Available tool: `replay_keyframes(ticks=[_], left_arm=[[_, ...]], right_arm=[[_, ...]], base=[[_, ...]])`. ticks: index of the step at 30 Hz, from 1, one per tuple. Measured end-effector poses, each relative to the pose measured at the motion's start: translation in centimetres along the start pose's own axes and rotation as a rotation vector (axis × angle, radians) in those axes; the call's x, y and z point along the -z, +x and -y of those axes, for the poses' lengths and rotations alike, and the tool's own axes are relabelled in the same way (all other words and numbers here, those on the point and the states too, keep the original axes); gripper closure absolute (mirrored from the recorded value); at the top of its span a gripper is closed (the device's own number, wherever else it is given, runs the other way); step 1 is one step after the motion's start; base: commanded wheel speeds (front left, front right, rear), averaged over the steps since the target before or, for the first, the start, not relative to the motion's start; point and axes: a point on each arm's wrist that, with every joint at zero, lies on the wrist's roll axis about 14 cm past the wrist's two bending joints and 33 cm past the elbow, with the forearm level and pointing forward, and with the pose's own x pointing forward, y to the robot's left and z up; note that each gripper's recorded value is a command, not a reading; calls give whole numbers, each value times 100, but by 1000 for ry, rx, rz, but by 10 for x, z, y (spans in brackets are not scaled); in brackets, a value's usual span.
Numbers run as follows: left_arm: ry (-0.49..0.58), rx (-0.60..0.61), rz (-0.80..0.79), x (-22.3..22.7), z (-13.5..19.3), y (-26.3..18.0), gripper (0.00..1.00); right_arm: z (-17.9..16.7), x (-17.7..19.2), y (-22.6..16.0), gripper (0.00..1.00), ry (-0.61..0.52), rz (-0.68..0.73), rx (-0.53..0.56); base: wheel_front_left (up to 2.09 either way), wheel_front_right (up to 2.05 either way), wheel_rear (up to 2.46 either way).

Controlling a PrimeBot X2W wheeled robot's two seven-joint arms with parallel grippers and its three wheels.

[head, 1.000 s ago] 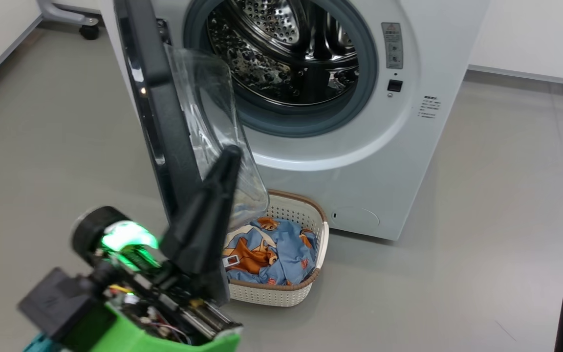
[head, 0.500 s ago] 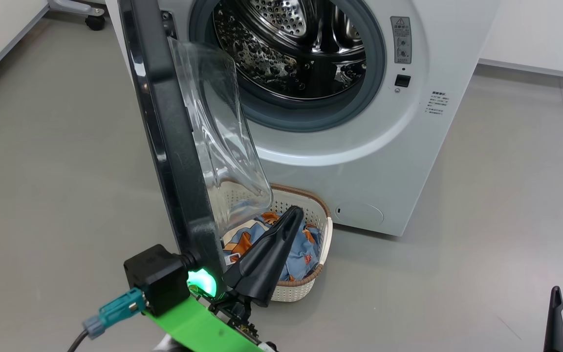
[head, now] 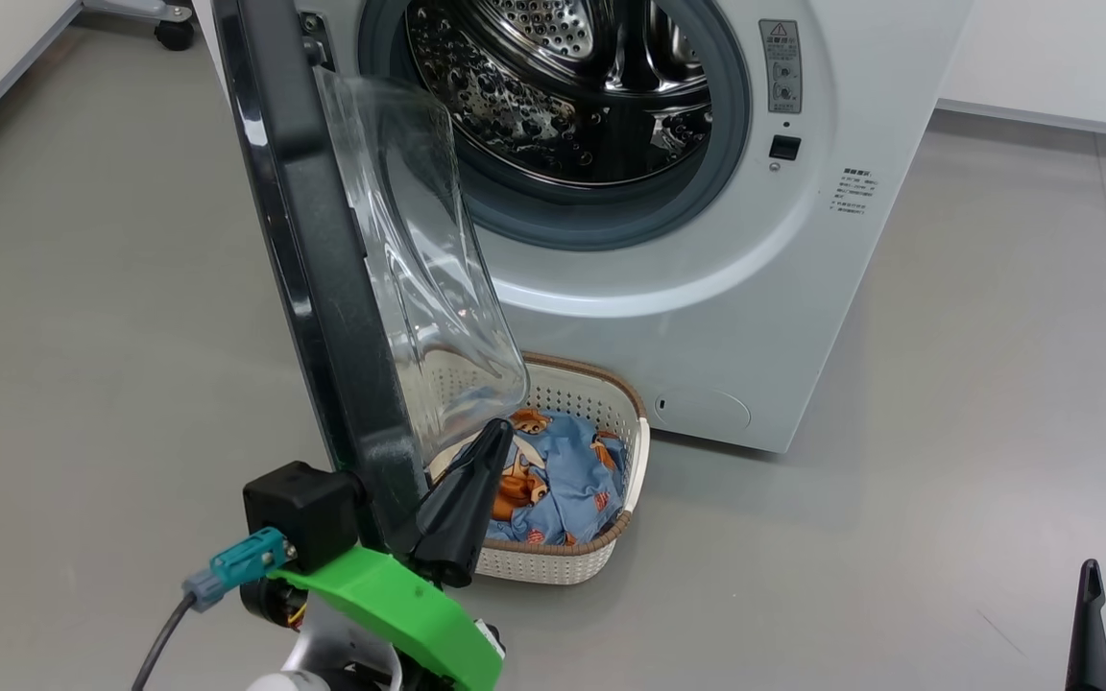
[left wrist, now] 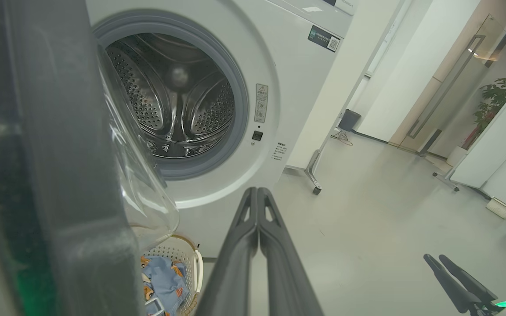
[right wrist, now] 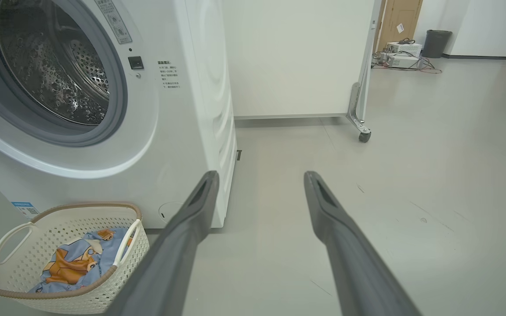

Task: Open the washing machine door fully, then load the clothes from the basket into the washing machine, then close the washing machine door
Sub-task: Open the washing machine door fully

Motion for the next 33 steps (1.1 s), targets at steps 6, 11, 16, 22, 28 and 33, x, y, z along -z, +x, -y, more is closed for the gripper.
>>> replay_keyframes(ticks=[6, 11, 16, 22, 28, 33], left_arm=[[36, -58, -50, 11, -16, -1, 100], [46, -107, -69, 14, -29, -3, 100], [55, -149, -59, 10, -40, -3, 100], [67, -194, -62, 11, -51, -7, 100], [67, -226, -54, 9, -58, -8, 100], [70, -246, -51, 8, -63, -10, 100]], right_arm=[[-1, 2, 1, 0, 1, -6, -4], [-4, 3, 6, 0, -1, -10, -13], [-9, 4, 10, 0, -2, -16, -30], [-17, 6, 15, 0, -2, -22, -53], [-24, 7, 19, 0, -2, -26, -77], [-30, 9, 22, 0, -5, -30, -94]], base=[[0, 0, 0], [0, 0, 0], [0, 0, 0], [0, 0, 0], [0, 0, 0], [0, 0, 0]])
